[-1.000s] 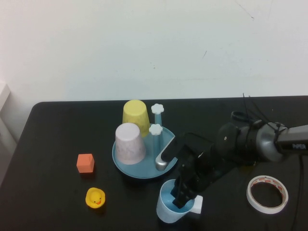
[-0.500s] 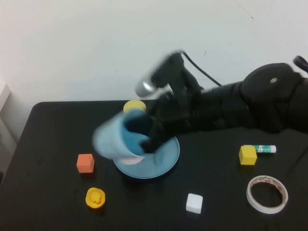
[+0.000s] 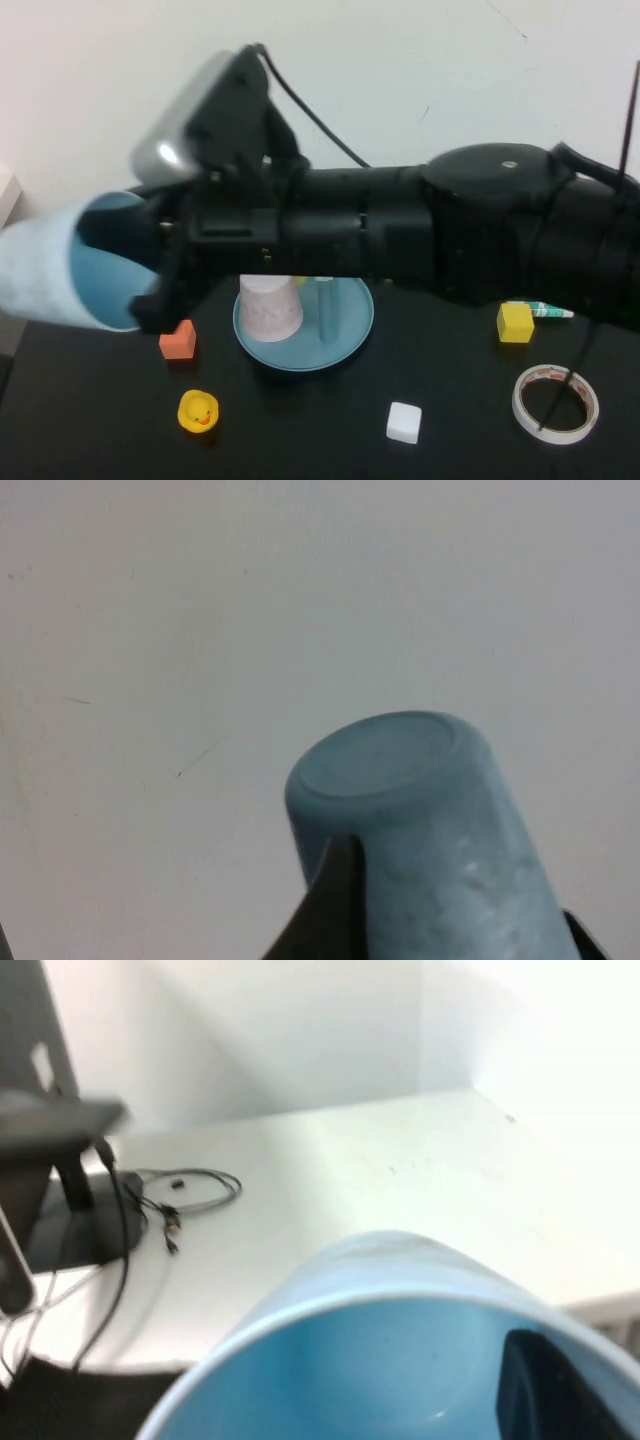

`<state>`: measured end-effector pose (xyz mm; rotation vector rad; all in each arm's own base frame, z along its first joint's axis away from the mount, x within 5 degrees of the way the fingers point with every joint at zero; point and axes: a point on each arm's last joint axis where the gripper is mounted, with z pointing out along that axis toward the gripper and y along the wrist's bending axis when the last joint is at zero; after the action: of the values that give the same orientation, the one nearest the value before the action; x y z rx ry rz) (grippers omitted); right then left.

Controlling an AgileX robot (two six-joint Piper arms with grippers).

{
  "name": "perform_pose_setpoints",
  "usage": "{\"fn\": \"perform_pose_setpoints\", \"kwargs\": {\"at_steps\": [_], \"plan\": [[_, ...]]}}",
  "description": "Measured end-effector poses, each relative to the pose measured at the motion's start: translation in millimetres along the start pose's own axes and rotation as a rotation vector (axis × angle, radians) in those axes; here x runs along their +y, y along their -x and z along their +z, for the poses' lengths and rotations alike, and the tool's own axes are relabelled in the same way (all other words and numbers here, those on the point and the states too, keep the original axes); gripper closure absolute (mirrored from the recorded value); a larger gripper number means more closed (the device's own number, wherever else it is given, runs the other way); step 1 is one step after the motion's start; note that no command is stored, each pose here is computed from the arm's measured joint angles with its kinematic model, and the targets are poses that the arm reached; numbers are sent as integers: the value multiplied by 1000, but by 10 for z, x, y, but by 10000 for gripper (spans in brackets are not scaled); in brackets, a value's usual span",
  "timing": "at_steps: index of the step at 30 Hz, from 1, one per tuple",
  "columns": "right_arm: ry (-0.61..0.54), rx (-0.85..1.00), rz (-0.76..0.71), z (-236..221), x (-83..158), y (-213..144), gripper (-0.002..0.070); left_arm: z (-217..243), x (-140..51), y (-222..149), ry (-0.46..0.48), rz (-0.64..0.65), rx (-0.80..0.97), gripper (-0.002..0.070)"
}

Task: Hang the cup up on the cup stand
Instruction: Adjust the cup with two arms

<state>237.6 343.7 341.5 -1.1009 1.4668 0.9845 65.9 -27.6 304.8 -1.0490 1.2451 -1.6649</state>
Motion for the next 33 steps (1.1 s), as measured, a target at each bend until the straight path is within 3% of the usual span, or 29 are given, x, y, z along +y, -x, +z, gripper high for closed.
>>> {"fn": "perform_pose_setpoints", "kwargs": {"at_steps": [12, 21, 26, 29, 33], "plan": [[116, -29, -29, 298, 429, 90, 636, 0, 5, 17, 0, -3, -17, -17], [166, -36, -43, 312, 480, 83, 636, 0, 3, 26, -2, -4, -28, -17], [188, -26, -37, 357, 487, 24, 633, 0, 2, 37, -3, -3, -40, 65], [198, -23, -22, 369, 491, 8, 588, -1, 2, 44, -3, 7, -48, 112], [214, 0, 9, 367, 505, -12, 423, 0, 2, 36, -1, 82, -38, 112]]}}
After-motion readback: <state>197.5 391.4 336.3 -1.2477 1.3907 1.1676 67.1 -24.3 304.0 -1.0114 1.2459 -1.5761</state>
